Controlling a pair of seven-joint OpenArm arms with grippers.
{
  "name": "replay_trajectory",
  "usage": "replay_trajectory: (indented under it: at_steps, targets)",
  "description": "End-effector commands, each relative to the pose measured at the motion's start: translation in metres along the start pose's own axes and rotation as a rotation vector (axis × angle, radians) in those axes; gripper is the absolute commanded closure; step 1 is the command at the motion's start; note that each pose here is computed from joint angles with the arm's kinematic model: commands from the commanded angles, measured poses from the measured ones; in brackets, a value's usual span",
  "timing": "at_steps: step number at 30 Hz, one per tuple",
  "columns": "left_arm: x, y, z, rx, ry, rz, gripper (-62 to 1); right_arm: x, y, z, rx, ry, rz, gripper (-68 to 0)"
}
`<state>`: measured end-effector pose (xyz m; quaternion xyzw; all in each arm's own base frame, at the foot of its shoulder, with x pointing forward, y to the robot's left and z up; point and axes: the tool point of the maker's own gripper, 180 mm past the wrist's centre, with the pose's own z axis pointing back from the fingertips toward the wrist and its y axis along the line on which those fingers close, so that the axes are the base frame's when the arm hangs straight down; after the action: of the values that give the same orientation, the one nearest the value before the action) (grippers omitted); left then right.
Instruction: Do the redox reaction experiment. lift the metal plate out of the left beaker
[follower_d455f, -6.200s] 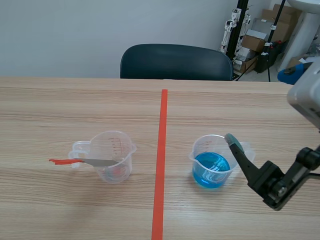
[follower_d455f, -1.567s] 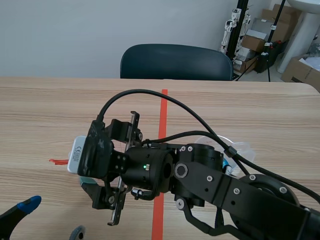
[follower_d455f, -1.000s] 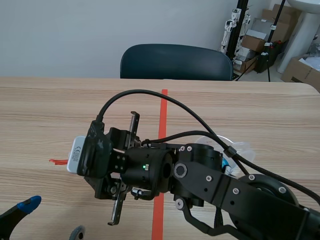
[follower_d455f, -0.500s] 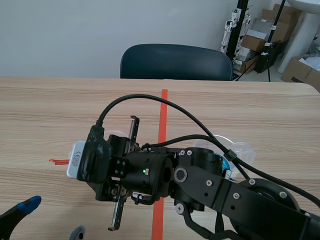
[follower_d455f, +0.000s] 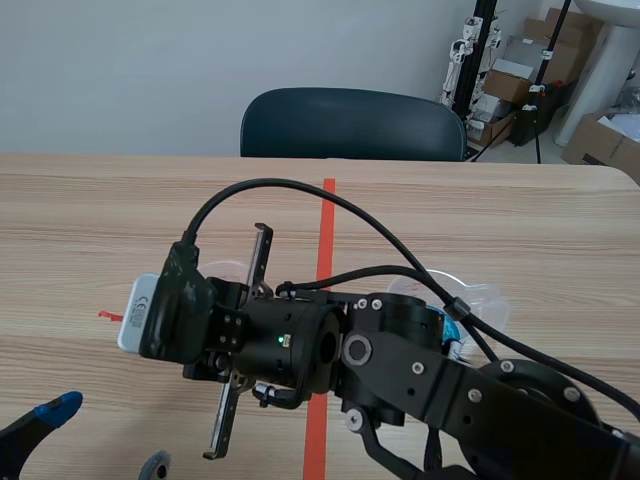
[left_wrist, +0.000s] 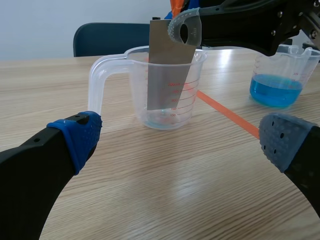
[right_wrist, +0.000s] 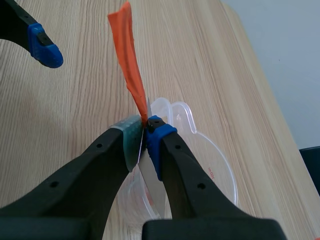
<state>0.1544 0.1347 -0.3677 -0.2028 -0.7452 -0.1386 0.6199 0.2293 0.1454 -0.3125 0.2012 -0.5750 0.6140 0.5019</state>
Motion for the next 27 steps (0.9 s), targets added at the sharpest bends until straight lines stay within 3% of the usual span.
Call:
replay_trajectory:
  at_steps: [1, 11, 17, 27]
  targets:
    - [0.011, 0.001, 0.001, 0.001, -0.051, -0.002, -62.3, 0.013, -0.009, -0.002, -0.019, -0.036, 0.013, -0.6]
    - [0.011, 0.001, 0.001, 0.001, -0.051, -0.002, -62.3, 0.013, -0.027, 0.001, -0.071, -0.028, -0.008, -0.6]
    - [0.011, 0.001, 0.001, 0.001, -0.051, -0.002, -62.3, 0.012, -0.048, 0.005, -0.134, -0.026, -0.123, -0.6]
    - [0.005, 0.001, 0.001, 0.001, -0.019, -0.002, -62.3, 0.005, -0.064, 0.011, -0.182, -0.02, -0.328, -0.6]
